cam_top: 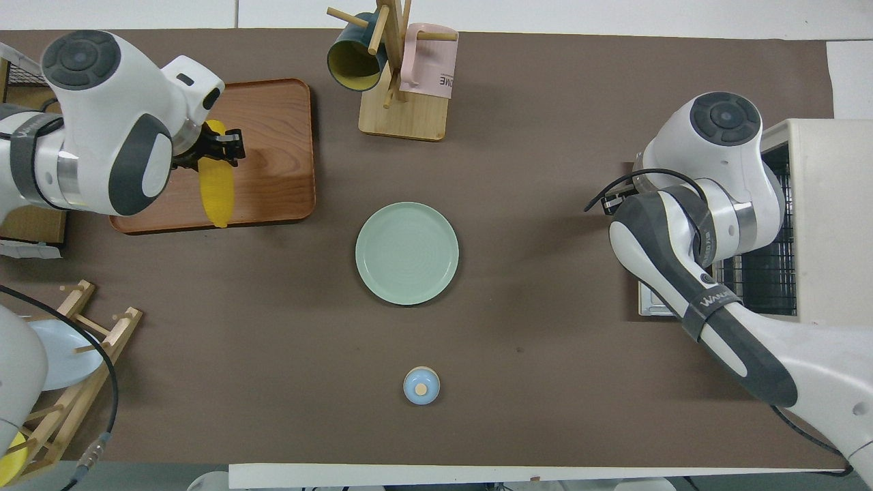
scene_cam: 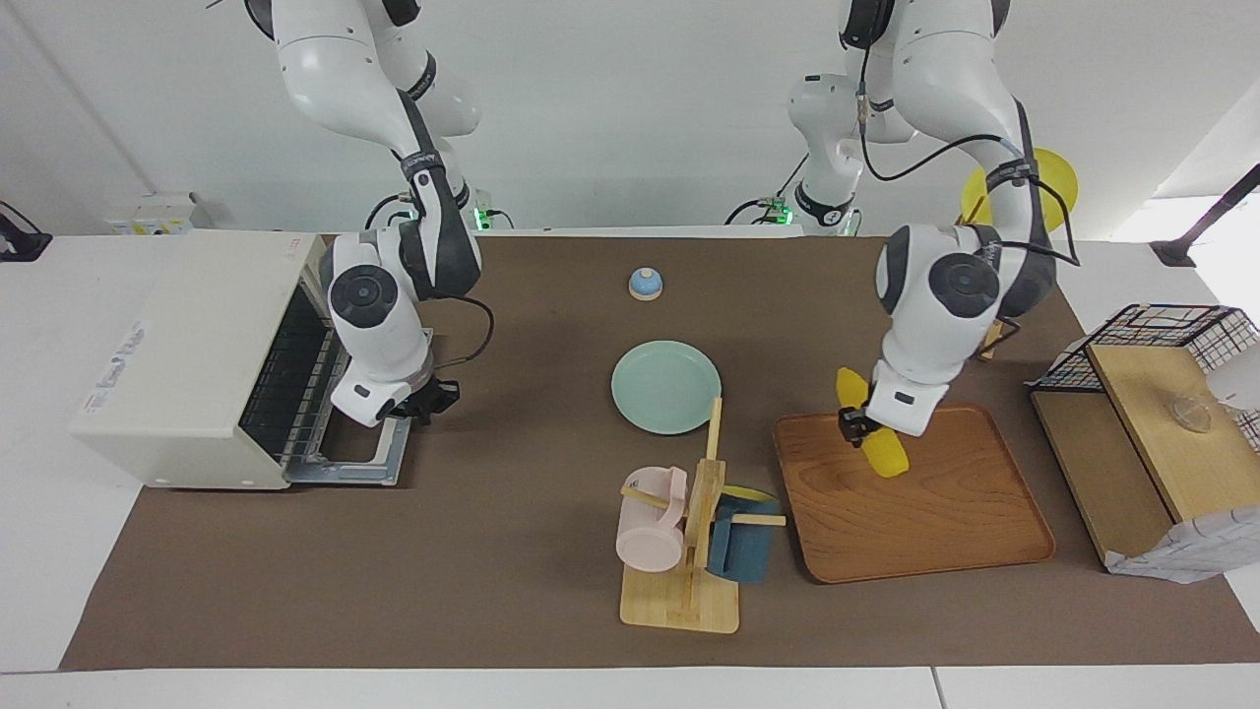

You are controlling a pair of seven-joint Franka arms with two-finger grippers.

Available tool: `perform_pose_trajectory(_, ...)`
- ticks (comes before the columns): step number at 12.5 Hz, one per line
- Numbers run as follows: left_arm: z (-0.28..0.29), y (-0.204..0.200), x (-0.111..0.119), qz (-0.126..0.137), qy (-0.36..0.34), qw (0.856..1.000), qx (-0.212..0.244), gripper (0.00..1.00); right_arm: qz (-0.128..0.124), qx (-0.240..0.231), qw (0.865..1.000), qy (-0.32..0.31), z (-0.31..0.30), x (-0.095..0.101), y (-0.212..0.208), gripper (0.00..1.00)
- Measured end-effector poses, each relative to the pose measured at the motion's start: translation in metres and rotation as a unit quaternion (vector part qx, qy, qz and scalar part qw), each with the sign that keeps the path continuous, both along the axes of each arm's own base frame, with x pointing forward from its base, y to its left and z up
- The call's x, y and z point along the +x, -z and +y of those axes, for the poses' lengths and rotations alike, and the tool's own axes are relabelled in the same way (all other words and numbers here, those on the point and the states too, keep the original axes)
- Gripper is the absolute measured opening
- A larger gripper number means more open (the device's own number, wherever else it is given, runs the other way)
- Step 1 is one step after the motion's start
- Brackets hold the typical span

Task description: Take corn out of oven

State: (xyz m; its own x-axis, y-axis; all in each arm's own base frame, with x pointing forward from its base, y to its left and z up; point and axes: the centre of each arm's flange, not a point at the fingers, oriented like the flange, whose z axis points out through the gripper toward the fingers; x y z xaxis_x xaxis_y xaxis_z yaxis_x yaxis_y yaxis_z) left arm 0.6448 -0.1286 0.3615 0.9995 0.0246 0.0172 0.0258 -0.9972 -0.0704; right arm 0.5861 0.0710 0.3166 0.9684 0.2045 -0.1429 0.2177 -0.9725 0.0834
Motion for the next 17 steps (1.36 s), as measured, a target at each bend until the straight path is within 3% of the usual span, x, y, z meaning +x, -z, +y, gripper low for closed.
perform_pose_trajectory(3, -0.004, 0.045, 0.029, -0.013, 0.035, 0.999, 0.005, 0.56, -0.004, -0.006, 1.0, -0.006, -0.004, -0.003, 0.007, 0.01)
perform_pose_trajectory(5, -0.001, 0.045, 0.036, -0.023, 0.047, 0.999, 0.006, 0.57, -0.002, -0.026, 0.999, -0.031, 0.004, -0.003, 0.005, 0.01)
perform_pose_trajectory(6, -0.001, 0.043, 0.038, -0.026, 0.05, 0.998, 0.008, 0.64, 0.003, -0.035, 0.998, -0.044, 0.007, -0.002, 0.0, 0.01)
perform_pose_trajectory(9, 0.0, 0.022, 0.034, -0.022, 0.049, 0.999, 0.01, 0.99, 0.03, -0.044, 0.995, -0.085, 0.003, 0.007, -0.04, 0.01)
perform_pose_trajectory(11, 0.015, -0.033, 0.016, 0.005, 0.035, 0.999, 0.014, 1.0, 0.027, -0.045, 0.994, -0.099, -0.021, 0.01, -0.081, 0.01)
perform_pose_trajectory(14, 0.05, -0.149, -0.047, 0.061, 0.013, 0.998, 0.016, 1.0, 0.019, -0.059, 0.993, -0.099, -0.074, 0.001, -0.135, 0.01)
perform_pose_trajectory(17, 0.081, -0.238, -0.111, 0.066, 0.012, 0.998, -0.021, 1.0, 0.018, -0.055, 0.995, -0.083, -0.116, -0.002, -0.152, 0.05)
